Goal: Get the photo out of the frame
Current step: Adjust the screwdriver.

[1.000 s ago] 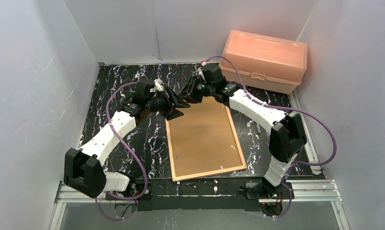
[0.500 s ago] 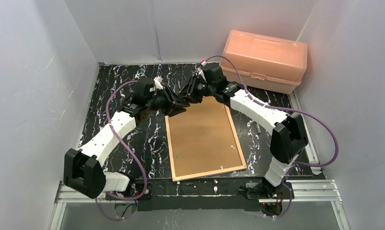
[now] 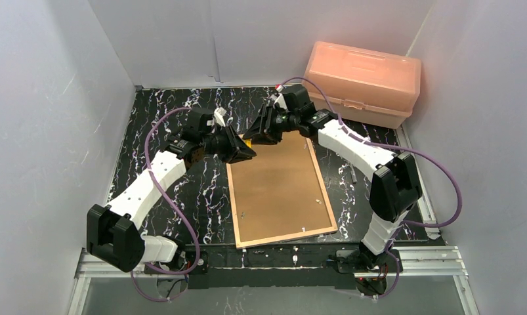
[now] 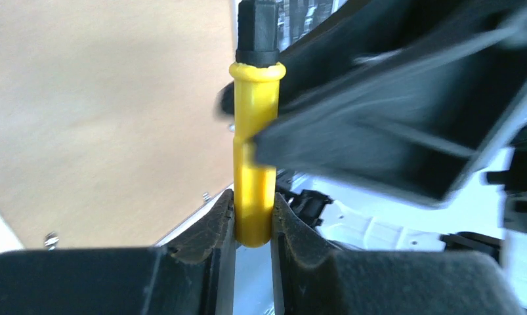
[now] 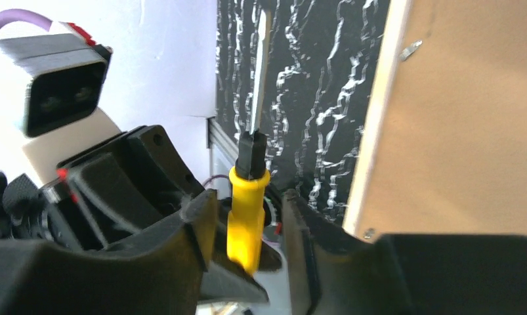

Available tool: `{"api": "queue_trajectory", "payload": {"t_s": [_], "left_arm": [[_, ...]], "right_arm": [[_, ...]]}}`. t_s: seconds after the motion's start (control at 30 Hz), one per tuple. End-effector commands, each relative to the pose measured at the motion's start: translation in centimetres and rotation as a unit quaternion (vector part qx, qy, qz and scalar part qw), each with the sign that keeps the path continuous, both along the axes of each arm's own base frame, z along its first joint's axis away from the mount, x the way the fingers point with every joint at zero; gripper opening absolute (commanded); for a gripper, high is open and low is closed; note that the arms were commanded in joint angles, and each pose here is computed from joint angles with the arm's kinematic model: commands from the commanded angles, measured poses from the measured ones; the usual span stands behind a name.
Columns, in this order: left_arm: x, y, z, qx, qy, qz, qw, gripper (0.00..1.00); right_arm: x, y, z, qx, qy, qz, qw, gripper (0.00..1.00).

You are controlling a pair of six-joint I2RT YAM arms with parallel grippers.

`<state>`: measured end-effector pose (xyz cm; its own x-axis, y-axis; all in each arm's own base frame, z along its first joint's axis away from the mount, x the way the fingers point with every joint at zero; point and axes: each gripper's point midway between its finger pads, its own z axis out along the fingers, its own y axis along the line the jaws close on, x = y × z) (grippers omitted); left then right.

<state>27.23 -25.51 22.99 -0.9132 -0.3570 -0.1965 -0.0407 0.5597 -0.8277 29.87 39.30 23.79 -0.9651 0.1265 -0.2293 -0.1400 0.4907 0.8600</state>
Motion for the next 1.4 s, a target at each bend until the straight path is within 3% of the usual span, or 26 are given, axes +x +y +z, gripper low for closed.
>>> {"api": "queue_trajectory", "payload": {"t_s": [0.0,0.17,0.4,0.53,0.73,1.23,1.37], "left_arm": [[-2.4,2.7,-2.1,0.081,0.014,-0.033,0.996,0.0],[-3.9,3.6,-2.4,0.115,-0.003,-0.088,0.989,0.0],[-4.8,4.0,-2.3,0.133,-0.038,-0.149,0.979,0.0],[-5.0,3.7,-2.6,0.135,-0.054,-0.176,0.973,0.0],[-4.8,3.0,-2.0,0.151,-0.103,-0.21,0.96,0.0],[-5.5,2.8,-2.6,0.201,-0.166,-0.257,0.931,0.0],[-5.4,3.0,-2.9,0.21,-0.166,-0.258,0.928,0.0]], "right_arm": [[2.0,-2.3,1.9,-0.007,-0.041,0.02,0.999,0.59],[2.1,-3.1,1.6,-0.027,-0.056,0.031,0.998,0.9],[1.8,-3.6,-0.1,-0.041,-0.031,0.073,0.996,0.94],[1.5,-3.0,0.5,-0.021,-0.026,0.096,0.995,0.86],[0.9,-2.3,0.4,0.006,0.003,0.116,0.993,0.66],[0.2,-1.8,0.6,0.054,0.045,0.143,0.987,0.42],[-0.1,-1.9,0.5,0.058,0.056,0.149,0.986,0.4]]}}
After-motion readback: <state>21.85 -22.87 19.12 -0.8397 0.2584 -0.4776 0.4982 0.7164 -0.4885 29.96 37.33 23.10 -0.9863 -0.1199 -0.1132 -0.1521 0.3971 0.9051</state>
